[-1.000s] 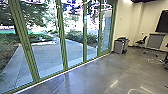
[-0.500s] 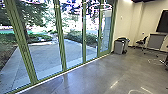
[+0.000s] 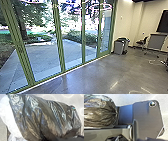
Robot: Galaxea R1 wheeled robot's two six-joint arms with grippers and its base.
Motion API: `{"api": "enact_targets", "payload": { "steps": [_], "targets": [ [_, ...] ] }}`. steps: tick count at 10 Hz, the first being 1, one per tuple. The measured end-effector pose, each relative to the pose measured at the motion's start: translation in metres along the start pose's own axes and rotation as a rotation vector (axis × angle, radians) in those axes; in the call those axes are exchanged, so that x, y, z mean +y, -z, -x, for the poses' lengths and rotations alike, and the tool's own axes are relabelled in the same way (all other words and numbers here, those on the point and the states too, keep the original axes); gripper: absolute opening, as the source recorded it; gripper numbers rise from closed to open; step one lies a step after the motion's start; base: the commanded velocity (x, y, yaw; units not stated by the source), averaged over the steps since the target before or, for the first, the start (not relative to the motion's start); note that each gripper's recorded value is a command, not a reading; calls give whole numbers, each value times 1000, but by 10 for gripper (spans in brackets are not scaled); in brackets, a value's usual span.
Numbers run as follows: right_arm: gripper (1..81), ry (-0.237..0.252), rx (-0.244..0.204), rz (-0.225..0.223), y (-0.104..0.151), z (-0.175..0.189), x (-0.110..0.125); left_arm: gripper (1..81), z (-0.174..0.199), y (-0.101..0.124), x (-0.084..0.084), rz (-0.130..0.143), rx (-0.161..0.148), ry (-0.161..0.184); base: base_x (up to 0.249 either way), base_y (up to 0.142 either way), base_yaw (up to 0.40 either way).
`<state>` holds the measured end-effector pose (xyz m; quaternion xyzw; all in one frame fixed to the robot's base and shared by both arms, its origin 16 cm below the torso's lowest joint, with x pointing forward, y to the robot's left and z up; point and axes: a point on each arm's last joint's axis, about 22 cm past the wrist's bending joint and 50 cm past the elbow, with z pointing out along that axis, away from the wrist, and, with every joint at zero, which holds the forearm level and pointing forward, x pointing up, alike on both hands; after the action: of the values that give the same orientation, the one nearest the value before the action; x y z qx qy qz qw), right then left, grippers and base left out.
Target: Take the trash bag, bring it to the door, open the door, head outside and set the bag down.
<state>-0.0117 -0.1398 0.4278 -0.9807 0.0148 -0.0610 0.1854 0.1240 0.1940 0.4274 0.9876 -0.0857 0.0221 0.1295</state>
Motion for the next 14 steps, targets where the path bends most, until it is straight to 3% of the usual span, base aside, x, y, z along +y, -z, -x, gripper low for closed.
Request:
{"api": "enact_targets", "payload": {
  "steps": [14],
  "targets": [
    [811, 0, -2, 3, -1, 2, 0, 10, -1, 0, 0, 0, 1, 0, 110, -85, 0]
  ]
}}
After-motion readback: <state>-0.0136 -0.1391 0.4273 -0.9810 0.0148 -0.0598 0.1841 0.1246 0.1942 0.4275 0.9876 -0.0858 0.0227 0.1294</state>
